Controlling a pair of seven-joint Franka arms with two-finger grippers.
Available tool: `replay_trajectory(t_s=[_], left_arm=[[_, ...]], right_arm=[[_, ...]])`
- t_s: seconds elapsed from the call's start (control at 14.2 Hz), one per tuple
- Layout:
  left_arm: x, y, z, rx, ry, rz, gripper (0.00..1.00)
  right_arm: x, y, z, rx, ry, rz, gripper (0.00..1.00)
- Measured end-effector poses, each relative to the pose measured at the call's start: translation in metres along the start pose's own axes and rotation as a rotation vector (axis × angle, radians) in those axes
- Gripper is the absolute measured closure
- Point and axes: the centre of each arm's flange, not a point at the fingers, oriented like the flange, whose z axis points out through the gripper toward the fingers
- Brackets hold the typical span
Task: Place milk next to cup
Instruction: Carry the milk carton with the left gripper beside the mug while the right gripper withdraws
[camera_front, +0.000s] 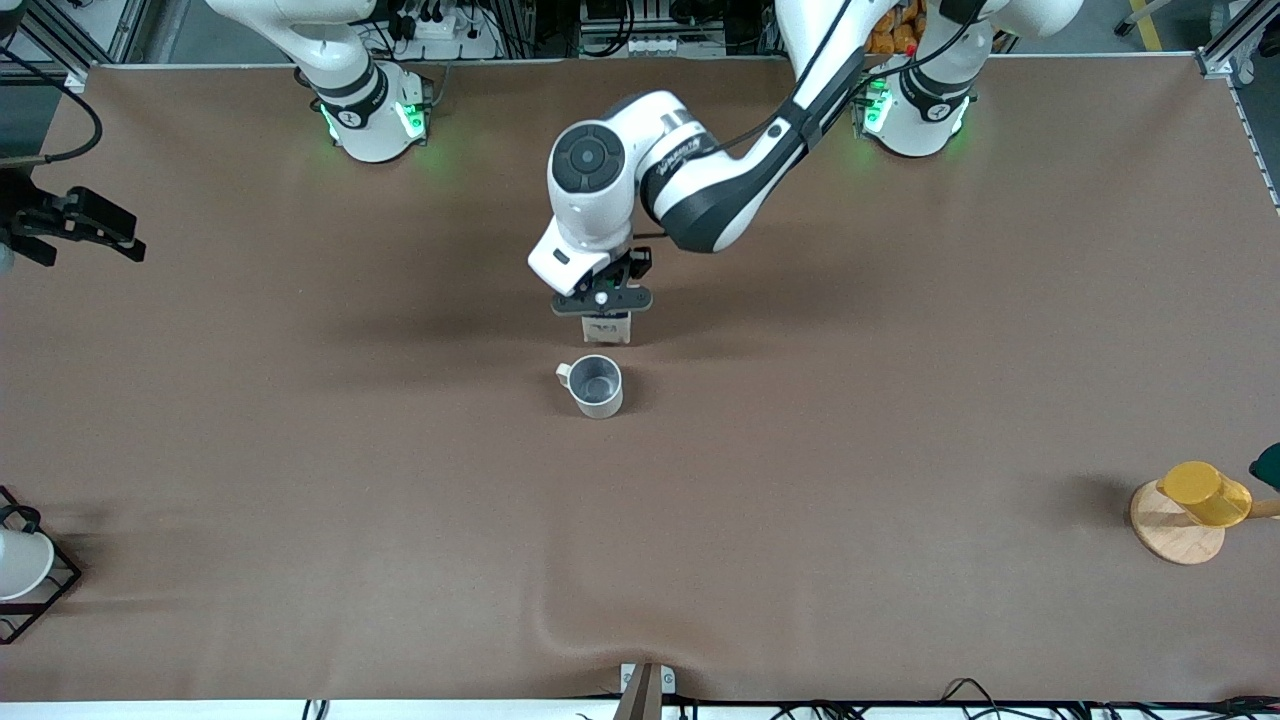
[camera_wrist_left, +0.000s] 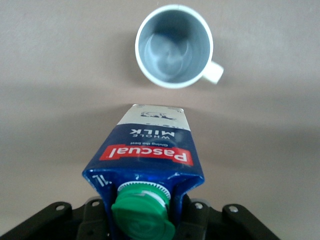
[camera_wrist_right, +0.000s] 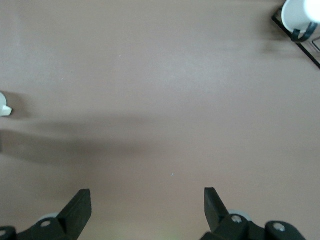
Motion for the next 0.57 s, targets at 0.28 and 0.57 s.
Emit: replay_trajectory(t_s=[0.28,0.57], left_arm=[[0.009,0.002,0.005,-0.008,0.019,-0.006,0.59],[0.006,0.006,0.014,0.006,0.042,0.0,0.54]], right_arm=[[-0.004,0.0,-0.02,-0.002,0.011,-0.013,0.0],[-0.007,0.003,-0.024,0.001,0.003,-0.005,0.0]])
